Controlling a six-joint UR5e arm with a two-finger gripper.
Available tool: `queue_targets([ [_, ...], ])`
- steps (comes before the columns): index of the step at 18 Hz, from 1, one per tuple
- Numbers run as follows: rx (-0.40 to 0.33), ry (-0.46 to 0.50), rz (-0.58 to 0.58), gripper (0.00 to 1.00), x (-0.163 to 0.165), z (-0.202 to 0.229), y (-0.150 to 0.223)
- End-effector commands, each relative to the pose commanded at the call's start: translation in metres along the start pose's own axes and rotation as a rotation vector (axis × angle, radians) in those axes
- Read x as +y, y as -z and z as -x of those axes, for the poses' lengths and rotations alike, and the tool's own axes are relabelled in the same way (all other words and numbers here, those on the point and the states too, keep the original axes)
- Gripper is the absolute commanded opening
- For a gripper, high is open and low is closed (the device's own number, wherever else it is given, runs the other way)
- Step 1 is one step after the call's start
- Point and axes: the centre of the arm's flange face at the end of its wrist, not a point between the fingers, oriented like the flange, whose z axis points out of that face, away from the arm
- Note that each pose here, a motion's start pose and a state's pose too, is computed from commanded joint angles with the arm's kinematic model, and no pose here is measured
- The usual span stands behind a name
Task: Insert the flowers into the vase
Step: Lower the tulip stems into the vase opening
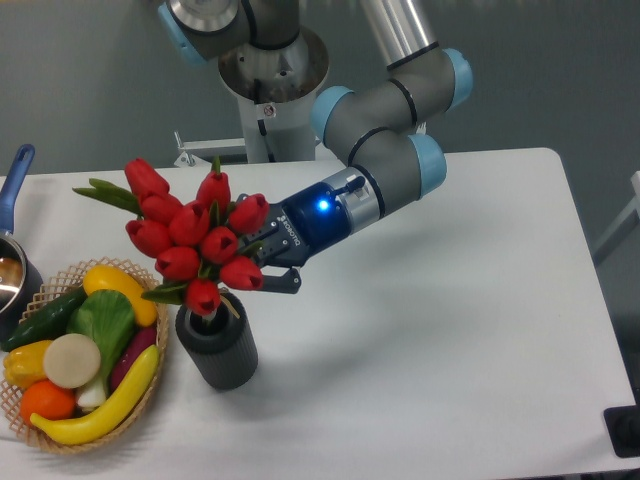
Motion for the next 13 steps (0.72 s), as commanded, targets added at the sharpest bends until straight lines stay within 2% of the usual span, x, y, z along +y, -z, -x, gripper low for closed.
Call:
queue_targets([
  [2, -0.001, 0.012, 0.004, 0.12, 0.010, 0.001, 0.000],
  [7, -0.004, -0.043, 0.007, 0.12, 0.034, -0.003, 0.001],
  [13, 0.001, -0.029, 0.053, 0.12, 0.057, -0.006, -0.006],
])
